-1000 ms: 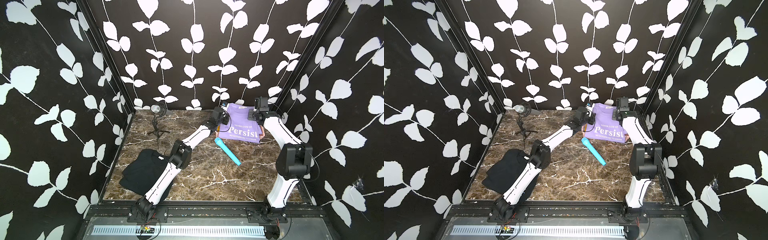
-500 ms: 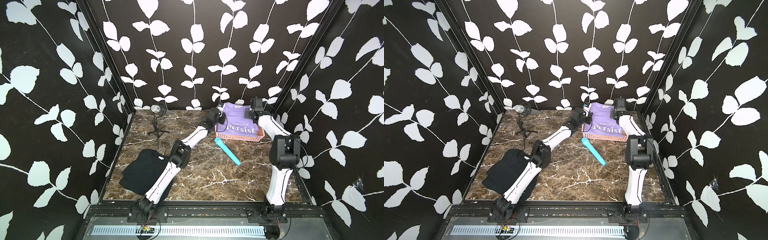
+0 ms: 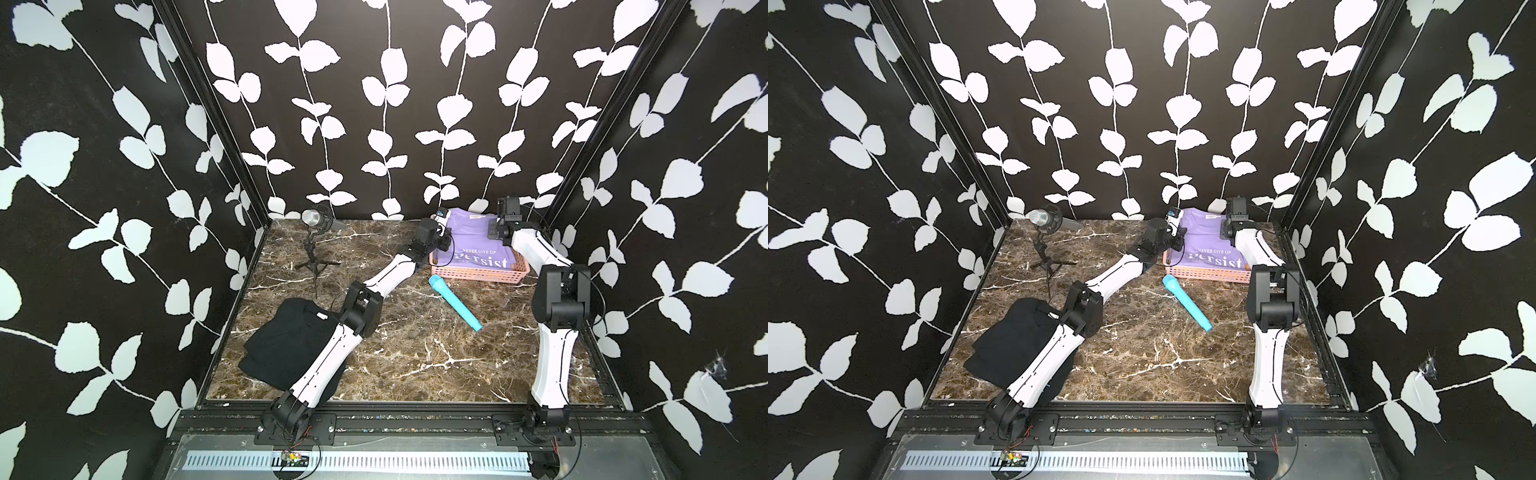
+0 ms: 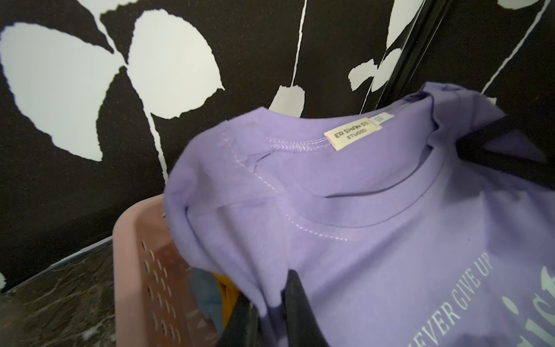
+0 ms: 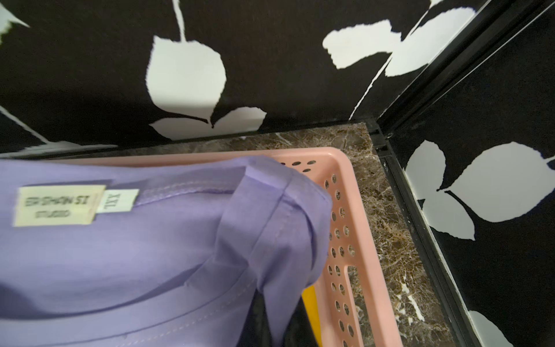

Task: Put the folded t-shirts into the basket
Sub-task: Place the T-shirt in the bin.

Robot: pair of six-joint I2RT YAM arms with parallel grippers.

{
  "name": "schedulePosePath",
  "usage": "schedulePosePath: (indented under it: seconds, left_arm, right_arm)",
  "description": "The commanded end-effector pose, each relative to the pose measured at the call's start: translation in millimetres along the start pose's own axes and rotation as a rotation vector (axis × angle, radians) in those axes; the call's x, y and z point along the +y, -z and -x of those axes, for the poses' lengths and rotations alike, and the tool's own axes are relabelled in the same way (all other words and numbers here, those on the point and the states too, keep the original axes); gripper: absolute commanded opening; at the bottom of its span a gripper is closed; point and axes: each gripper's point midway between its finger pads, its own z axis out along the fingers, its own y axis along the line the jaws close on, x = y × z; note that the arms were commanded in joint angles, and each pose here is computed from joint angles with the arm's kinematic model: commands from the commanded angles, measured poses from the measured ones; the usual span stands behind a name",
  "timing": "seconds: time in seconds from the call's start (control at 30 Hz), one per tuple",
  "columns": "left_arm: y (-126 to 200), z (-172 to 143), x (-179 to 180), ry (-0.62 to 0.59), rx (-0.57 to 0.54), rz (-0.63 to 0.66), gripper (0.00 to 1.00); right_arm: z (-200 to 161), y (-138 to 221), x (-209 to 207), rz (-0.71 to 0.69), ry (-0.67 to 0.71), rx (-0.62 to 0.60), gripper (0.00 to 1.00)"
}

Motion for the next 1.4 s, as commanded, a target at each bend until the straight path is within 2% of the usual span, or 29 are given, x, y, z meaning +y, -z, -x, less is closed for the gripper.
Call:
schedulePosePath:
  seconds: [0.0, 0.2, 0.3, 0.53, 0.67, 0.77, 0.87, 1.03, 1.17, 1.37]
  left_arm:
    - [3, 7, 10, 0.019, 0.004, 0.019, 0.18]
    - [7, 10, 10, 0.038, 0.011, 0.023, 0.31]
    - [11, 20, 10, 0.039, 0.005, 0.03, 0.41]
    - [25, 41, 3, 0.038, 0.006, 0.029, 0.5]
    - [35, 53, -9, 0.021, 0.005, 0.01, 0.55]
    - [43, 65, -19, 0.006, 0.001, -0.004, 0.57]
    - [51, 71, -24, 0.001, 0.008, 0.001, 0.58]
    - [73, 78, -19, -0.009, 0.035, 0.04, 0.61]
    - [100, 81, -14, -0.04, 0.064, 0.077, 0.64]
    - [151, 57, 2, -0.068, 0.159, 0.17, 0.68]
  right_arm:
    - [7, -5, -26, -0.094, 0.005, -0.006, 0.02]
    - [2, -13, -28, -0.107, 0.03, 0.028, 0.14]
    - [1, -16, -32, -0.12, 0.036, 0.048, 0.2]
    - [12, -8, -42, -0.155, 0.056, 0.073, 0.44]
    - [22, 5, -38, -0.115, 0.039, 0.05, 0.49]
    - [27, 15, -24, -0.033, 0.021, 0.024, 0.53]
    - [32, 26, 5, 0.107, 0.017, -0.004, 0.55]
    - [33, 36, 47, 0.244, 0.021, -0.021, 0.57]
    - [33, 39, 77, 0.314, 0.016, -0.023, 0.59]
    - [23, 26, 117, 0.356, 0.033, 0.018, 0.63]
